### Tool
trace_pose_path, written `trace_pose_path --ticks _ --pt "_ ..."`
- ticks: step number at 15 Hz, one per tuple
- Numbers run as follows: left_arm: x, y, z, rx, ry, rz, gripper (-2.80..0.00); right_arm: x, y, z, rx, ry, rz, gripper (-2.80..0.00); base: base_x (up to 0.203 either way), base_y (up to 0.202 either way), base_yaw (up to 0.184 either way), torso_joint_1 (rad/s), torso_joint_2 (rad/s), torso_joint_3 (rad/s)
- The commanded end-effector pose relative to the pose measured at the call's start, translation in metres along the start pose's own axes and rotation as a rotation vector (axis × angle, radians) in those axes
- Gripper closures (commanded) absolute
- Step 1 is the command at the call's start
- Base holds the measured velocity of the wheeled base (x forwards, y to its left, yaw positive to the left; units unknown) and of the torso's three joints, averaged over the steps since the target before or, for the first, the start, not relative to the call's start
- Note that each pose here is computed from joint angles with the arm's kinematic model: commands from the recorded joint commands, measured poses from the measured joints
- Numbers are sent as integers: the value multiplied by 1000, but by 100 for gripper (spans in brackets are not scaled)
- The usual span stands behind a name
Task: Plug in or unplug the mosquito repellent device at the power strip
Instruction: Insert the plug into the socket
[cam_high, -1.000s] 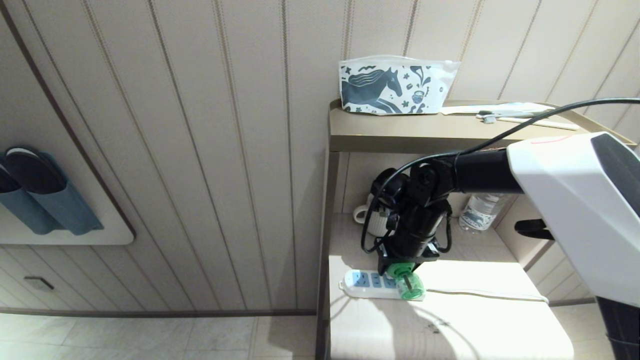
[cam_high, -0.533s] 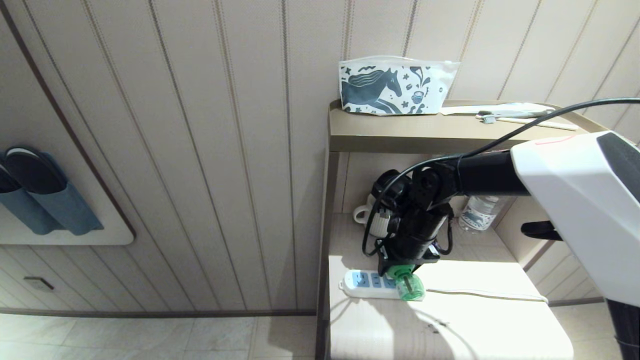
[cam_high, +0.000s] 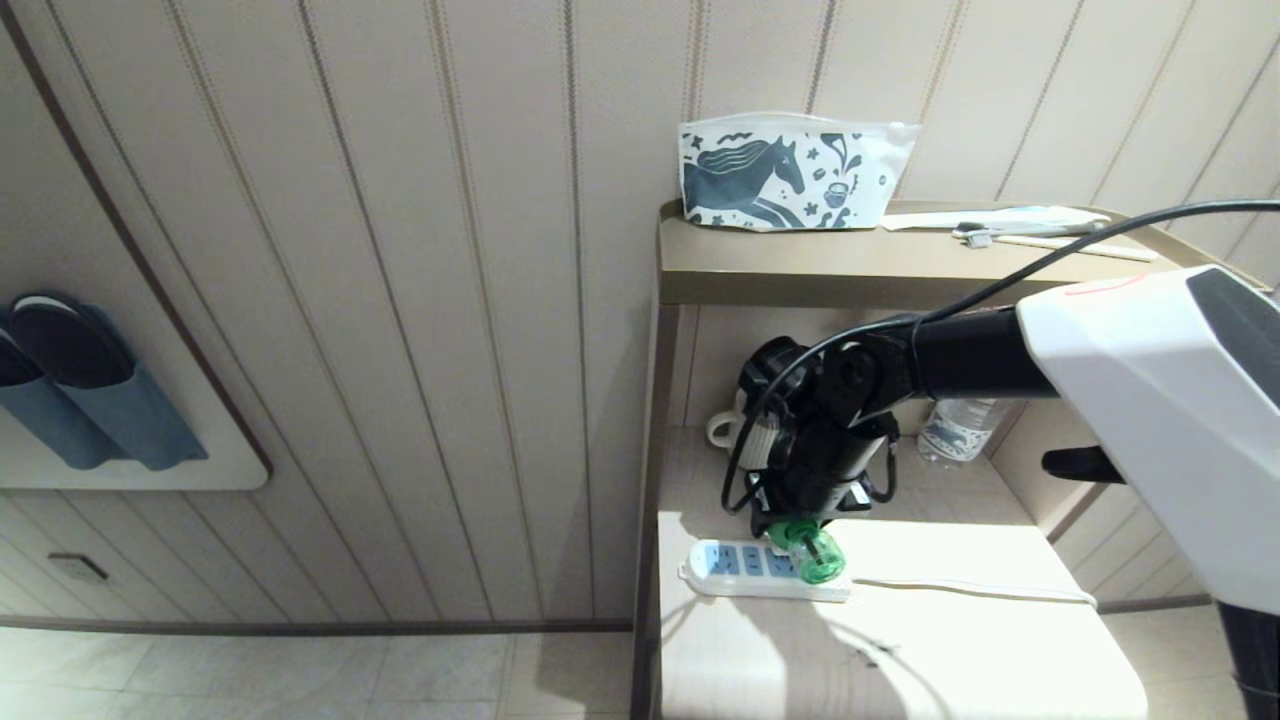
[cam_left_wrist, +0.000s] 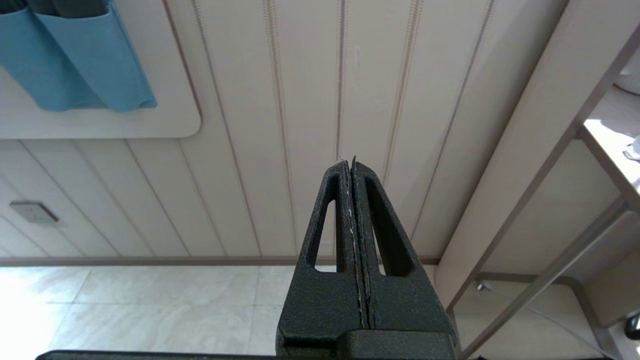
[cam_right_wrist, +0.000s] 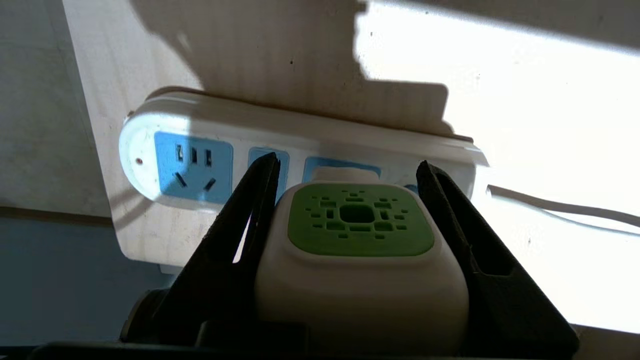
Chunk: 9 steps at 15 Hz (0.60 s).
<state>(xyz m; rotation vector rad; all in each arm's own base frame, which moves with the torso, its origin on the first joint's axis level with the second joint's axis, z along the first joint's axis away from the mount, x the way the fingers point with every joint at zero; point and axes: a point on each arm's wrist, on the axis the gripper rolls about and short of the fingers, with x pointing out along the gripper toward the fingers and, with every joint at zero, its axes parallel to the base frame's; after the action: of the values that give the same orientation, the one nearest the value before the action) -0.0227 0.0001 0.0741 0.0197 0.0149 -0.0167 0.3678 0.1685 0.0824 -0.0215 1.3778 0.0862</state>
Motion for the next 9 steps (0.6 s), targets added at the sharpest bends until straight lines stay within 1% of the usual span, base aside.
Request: trace_pose_path --ticks 1,4,9 --pt "0 0 0 0 2 0 0 6 -1 1 4 21 -7 0 0 0 0 0 0 0" --pt "0 0 0 0 2 -2 0 1 -1 -3 2 20 -8 0 0 0 0 0 0 0" --pt "0 0 0 0 2 0 0 -20 0 -10 -5 -12 7 0 0 0 0 0 0 0"
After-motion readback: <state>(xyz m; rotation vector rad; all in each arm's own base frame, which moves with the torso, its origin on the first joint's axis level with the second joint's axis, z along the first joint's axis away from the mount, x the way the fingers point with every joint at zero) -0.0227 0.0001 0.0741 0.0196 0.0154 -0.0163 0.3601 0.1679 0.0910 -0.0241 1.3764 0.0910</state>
